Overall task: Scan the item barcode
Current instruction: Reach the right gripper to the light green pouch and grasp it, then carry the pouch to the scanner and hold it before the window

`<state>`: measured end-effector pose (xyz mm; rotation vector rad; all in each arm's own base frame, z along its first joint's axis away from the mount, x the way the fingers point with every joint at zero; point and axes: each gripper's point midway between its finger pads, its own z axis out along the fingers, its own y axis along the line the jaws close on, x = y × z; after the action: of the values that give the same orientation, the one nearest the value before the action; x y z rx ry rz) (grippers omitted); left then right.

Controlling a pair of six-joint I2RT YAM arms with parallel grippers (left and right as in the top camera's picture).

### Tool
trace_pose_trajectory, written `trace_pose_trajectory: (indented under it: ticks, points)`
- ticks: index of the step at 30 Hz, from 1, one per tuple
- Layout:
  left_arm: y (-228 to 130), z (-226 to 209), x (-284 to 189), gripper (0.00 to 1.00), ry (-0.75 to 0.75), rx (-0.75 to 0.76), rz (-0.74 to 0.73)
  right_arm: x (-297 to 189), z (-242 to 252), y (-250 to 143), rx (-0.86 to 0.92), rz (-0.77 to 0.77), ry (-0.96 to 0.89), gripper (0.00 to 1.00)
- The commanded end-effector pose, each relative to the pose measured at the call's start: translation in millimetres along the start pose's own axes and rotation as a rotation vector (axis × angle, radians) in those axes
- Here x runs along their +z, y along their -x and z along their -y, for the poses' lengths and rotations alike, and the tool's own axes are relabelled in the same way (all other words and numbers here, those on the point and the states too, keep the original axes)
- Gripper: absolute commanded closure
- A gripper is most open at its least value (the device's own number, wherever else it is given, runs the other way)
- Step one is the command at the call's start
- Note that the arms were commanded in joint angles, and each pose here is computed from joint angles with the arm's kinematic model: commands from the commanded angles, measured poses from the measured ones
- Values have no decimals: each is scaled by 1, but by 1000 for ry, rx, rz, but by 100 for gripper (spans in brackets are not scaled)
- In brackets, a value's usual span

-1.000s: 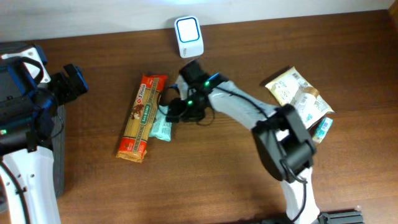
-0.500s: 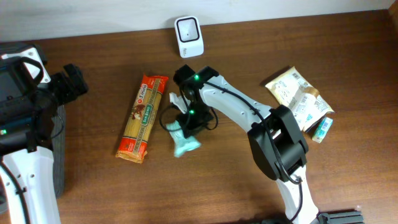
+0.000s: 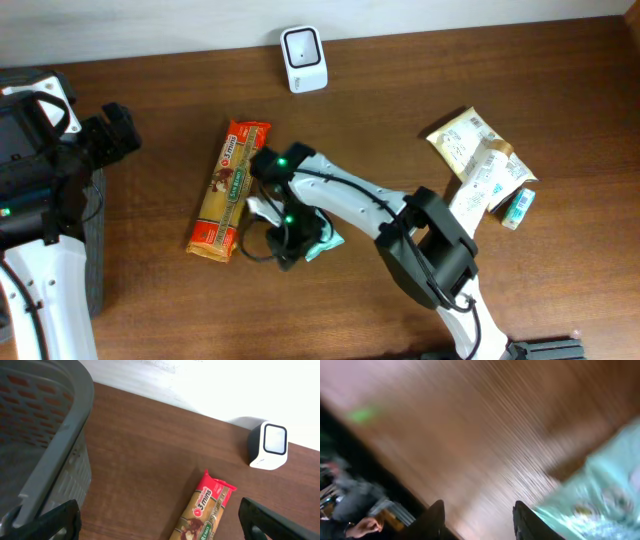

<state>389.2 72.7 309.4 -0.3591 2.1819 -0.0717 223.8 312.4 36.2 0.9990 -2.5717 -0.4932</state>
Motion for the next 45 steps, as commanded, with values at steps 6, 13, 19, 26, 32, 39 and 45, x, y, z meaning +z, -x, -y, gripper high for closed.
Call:
trace_pose_trajectory:
  ticks: [6,13,19,26,32,39,45]
  points:
    - [3,1,-3,1,-9,19,10,-50,144,-19,442,70,-172,60]
    - [3,1,-3,1,-9,19,10,-99,144,29,161,380,205,23]
    - [3,1,-3,1,-9,19,10,-50,136,38,166,296,298,25]
    - [3,1,-3,1,-9,19,10,-7,99,38,166,200,348,90]
    - [3,1,-3,1,-9,19,10,-43,80,46,79,313,482,96]
    - [3,1,-3,1,-9,19,10,-180,38,4,-72,581,410,96]
    - [3,1,-3,1,-9,19,10,-211,20,-25,-95,630,329,96]
